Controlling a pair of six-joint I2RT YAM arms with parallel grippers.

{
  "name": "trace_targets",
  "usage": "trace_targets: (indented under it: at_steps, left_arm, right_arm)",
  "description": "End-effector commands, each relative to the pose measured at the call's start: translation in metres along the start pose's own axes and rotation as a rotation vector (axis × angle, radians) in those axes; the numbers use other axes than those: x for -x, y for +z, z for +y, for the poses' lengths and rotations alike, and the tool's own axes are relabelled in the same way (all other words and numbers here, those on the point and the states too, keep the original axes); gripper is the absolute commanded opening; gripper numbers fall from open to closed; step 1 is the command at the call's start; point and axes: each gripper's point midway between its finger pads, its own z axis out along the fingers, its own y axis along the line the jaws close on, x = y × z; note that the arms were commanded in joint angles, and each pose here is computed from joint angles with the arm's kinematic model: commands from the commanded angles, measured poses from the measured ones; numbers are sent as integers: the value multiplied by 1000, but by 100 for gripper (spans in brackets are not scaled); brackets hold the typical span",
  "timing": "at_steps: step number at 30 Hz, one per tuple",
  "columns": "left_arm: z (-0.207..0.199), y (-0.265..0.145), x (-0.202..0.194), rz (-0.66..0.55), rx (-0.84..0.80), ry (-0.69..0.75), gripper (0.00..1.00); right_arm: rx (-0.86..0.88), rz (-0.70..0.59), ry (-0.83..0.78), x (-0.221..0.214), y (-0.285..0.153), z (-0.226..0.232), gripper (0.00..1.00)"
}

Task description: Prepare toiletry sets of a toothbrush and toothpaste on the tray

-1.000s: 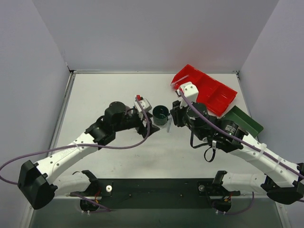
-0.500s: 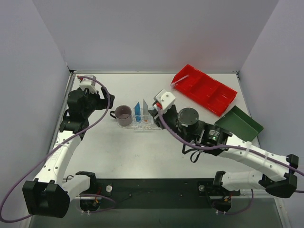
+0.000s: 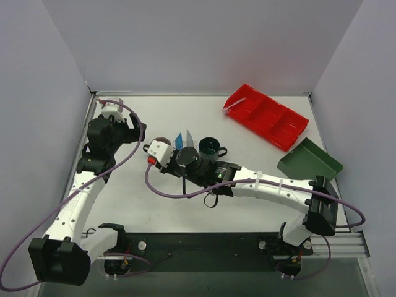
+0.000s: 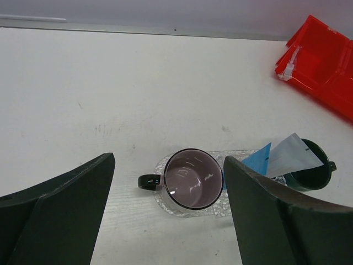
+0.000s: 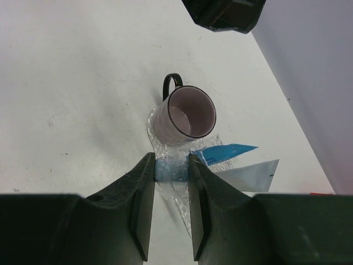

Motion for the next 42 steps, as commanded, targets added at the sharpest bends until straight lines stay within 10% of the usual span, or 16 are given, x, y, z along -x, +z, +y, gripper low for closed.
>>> trace_targets:
  at_steps: [1,42]
  left_arm:
    - [-1,-8,22,-58,11,25,91]
    - [-5,-3,17,-38,-20,28,91]
  right_arm:
    - [-76,-156,-13,59,-6,-21,0]
    - [-175,-42,-96,19,33,-22,0]
